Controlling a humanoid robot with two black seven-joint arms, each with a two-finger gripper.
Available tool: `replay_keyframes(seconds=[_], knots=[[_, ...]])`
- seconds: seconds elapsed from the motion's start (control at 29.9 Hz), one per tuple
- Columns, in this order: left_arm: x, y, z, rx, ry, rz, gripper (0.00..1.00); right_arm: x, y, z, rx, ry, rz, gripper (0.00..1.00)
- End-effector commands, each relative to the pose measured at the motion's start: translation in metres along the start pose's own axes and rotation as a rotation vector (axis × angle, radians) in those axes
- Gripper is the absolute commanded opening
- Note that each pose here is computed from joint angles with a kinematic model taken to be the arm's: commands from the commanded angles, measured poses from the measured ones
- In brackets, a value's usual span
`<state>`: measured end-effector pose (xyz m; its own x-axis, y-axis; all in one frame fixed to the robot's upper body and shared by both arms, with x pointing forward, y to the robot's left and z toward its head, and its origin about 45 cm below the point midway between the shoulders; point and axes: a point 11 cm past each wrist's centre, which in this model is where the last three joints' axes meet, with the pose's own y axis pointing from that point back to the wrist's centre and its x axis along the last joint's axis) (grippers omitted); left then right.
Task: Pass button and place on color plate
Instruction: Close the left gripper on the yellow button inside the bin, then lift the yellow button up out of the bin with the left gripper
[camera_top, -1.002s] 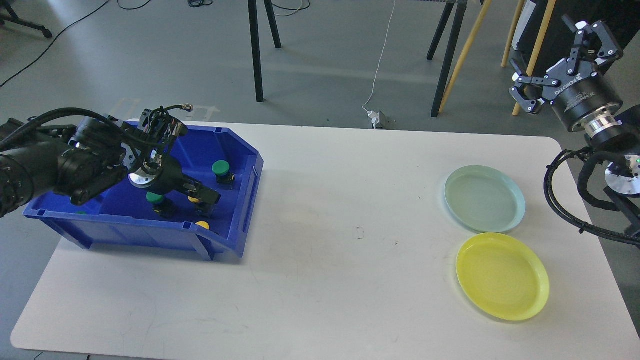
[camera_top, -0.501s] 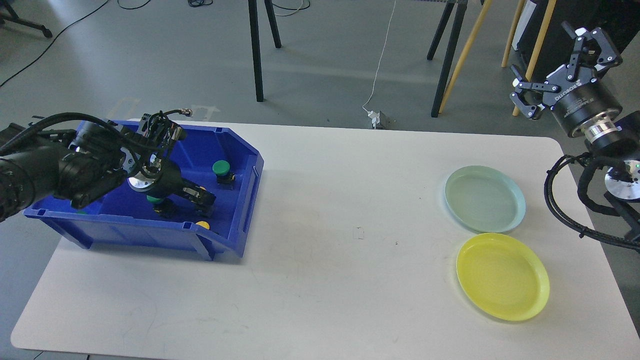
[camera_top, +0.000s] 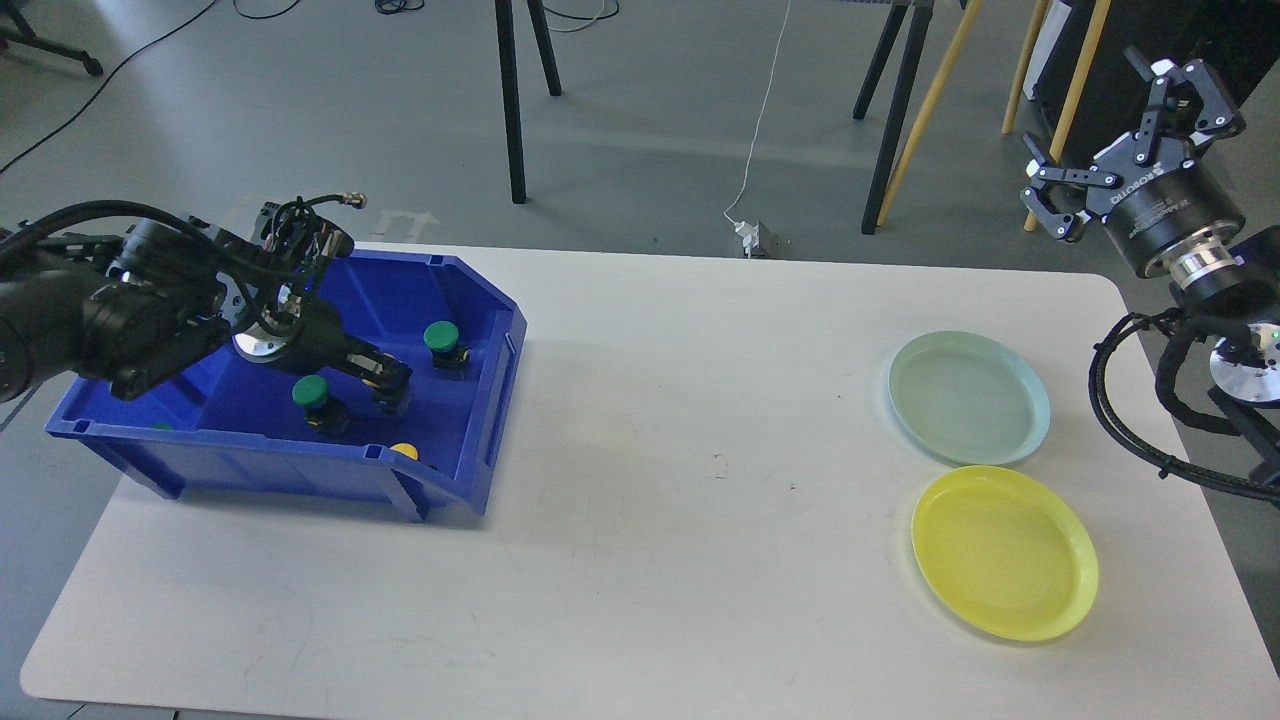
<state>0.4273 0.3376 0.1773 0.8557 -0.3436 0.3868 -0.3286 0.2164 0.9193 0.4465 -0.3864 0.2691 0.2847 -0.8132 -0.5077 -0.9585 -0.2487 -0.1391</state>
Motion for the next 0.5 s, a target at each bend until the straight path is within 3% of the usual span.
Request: replay_keyframes(seconds=[0.0, 0.23, 0.37, 0.47], knots=[[0.014, 0.036, -0.002, -0.036, 0.009, 0.053, 0.22, 0.0, 0.0, -0.002, 0.006, -0.002, 0.001, 1.0], [0.08, 0.151, 0.066, -0.413, 0.071, 0.434, 0.22, -0.001, 0.0, 0.0, 0.0, -0.003, -0.004, 1.0], [0.113, 0.161, 0.12, -0.774, 0.291, 0.554, 0.23, -0.01, 0.0, -0.003, -0.015, 0.014, -0.038, 1.0], [0.134, 0.134, 0.168, -0.93, 0.349, 0.528, 0.23, -0.016, 0.009, -0.021, -0.065, 0.117, -0.085, 1.0]])
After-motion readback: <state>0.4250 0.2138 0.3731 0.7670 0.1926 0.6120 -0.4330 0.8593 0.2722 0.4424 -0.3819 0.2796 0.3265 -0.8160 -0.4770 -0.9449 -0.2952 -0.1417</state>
